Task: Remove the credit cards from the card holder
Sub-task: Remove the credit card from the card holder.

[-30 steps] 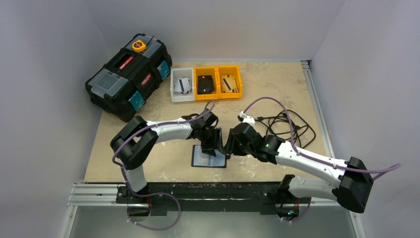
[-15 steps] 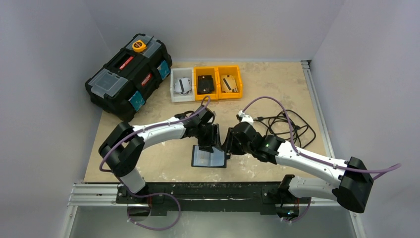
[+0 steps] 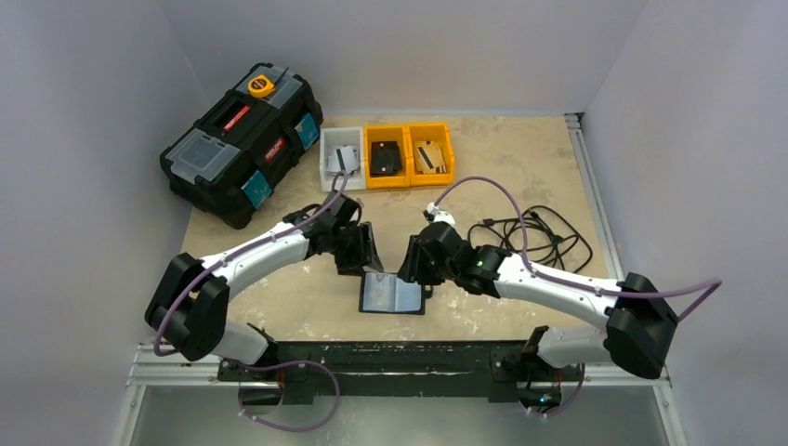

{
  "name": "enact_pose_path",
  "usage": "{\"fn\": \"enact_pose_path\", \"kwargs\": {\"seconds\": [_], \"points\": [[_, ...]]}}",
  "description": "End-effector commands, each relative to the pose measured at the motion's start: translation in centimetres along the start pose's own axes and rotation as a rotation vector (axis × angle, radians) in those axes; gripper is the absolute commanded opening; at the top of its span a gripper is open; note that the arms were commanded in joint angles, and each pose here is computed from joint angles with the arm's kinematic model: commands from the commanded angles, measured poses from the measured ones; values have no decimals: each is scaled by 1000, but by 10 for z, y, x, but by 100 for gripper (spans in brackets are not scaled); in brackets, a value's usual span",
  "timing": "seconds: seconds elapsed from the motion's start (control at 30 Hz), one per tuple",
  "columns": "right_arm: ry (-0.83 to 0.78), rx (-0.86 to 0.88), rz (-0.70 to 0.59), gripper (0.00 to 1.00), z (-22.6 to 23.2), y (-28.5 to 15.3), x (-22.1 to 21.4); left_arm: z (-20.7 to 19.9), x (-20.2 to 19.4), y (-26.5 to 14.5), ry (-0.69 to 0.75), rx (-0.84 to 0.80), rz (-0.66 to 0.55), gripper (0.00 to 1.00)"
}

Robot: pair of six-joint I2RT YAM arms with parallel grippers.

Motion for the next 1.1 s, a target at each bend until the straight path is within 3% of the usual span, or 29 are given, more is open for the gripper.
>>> {"fn": "enact_pose_path", "kwargs": {"seconds": [0.0,0.3,0.6,1.07], "points": [[-16,104,-32,37,30,12,19,24,2,-9,-5,51,-32,50],[-2,111,75,36,32,52,-1,36,-2,-9,-12,58,-30,47],[23,115,150,33,22,74,-25,33,-3,-6,-1,35,-7,35],[15,30,179,34,3,77,-38,34,-5,8,-12,39,28,29]]}}
Point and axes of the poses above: each gripper's point midway between its finger pads, its own y axis out along the fingers, its own z axis along the line the jaws close on, x = y × z, the point moved 6 cm from there along -y, back along the fingers, and after that the axes turned 14 degrees about -y, right-handed, at the moved point
